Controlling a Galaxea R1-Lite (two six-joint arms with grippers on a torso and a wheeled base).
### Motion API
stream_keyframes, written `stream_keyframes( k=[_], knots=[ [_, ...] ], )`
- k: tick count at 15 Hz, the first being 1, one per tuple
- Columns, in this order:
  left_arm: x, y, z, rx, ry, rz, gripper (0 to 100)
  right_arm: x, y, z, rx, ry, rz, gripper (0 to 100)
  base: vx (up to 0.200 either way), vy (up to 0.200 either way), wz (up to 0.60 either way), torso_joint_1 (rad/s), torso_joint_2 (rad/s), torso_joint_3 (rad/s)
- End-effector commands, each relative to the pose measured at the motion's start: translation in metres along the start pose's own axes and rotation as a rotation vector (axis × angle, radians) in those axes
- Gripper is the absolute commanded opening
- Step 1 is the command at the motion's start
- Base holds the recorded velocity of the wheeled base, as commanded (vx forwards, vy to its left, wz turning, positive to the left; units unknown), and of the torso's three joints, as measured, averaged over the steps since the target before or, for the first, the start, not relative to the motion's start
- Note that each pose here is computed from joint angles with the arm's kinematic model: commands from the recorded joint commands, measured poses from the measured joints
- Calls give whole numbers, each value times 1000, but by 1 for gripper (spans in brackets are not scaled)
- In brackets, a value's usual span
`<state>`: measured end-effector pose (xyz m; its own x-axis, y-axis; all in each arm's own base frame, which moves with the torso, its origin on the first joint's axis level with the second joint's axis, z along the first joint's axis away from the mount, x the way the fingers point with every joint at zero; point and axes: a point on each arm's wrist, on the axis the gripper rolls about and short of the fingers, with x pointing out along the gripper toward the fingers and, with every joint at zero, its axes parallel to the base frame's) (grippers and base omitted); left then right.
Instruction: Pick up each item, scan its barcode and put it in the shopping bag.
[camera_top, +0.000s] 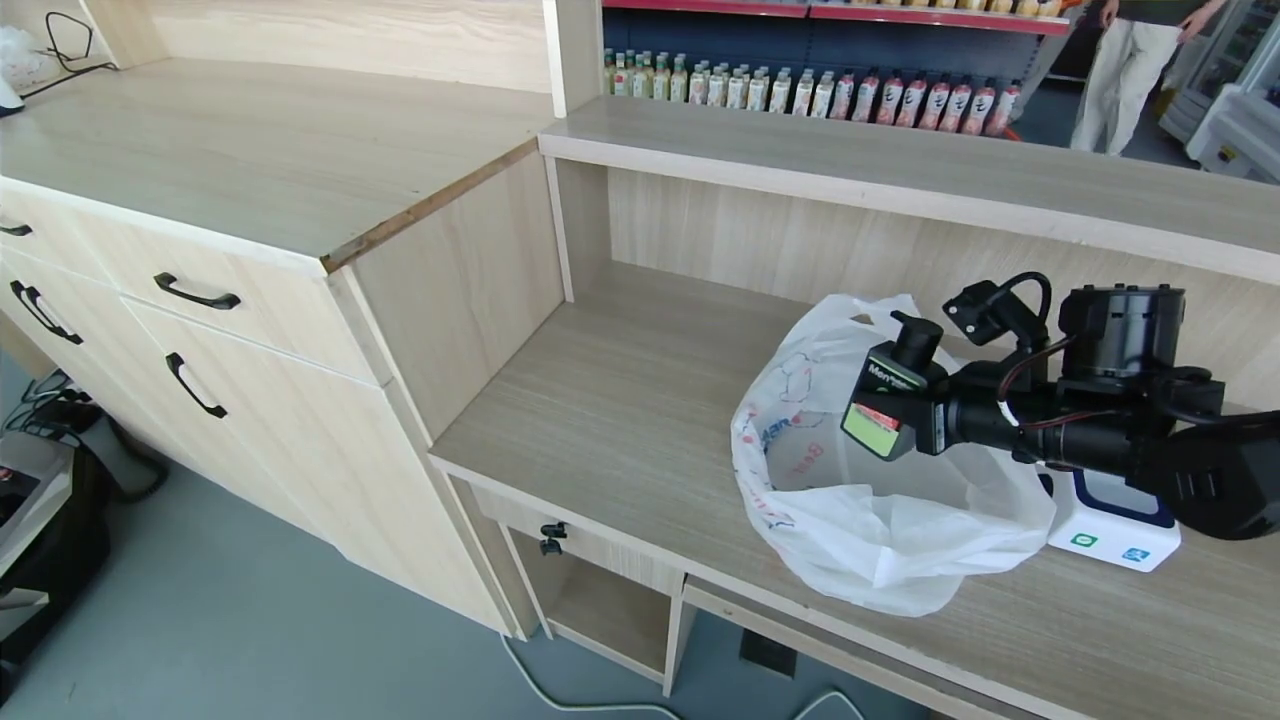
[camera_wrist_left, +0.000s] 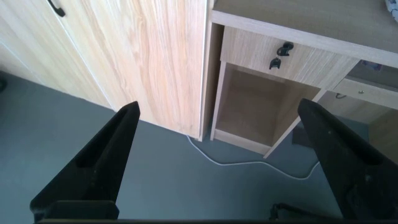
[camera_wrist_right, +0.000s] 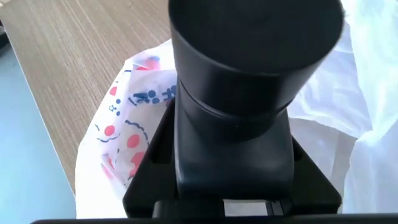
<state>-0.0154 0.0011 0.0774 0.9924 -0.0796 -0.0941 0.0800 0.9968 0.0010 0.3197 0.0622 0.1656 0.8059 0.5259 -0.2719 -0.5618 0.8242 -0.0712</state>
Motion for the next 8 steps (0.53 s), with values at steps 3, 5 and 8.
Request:
stream_keyframes(
  k=[3,5,8],
  knots=[
    [0,0,0,0,-1,0,100,-1,4,-21,-17,41,18,0,0,0,0,0,0,0],
    [0,0,0,0,-1,0,100,-1,7,-29,-31,30,47,0,0,0,0,0,0,0],
    [0,0,0,0,-1,0,100,-2,9,-36,-30,36,69,0,0,0,0,0,0,0]
  ],
)
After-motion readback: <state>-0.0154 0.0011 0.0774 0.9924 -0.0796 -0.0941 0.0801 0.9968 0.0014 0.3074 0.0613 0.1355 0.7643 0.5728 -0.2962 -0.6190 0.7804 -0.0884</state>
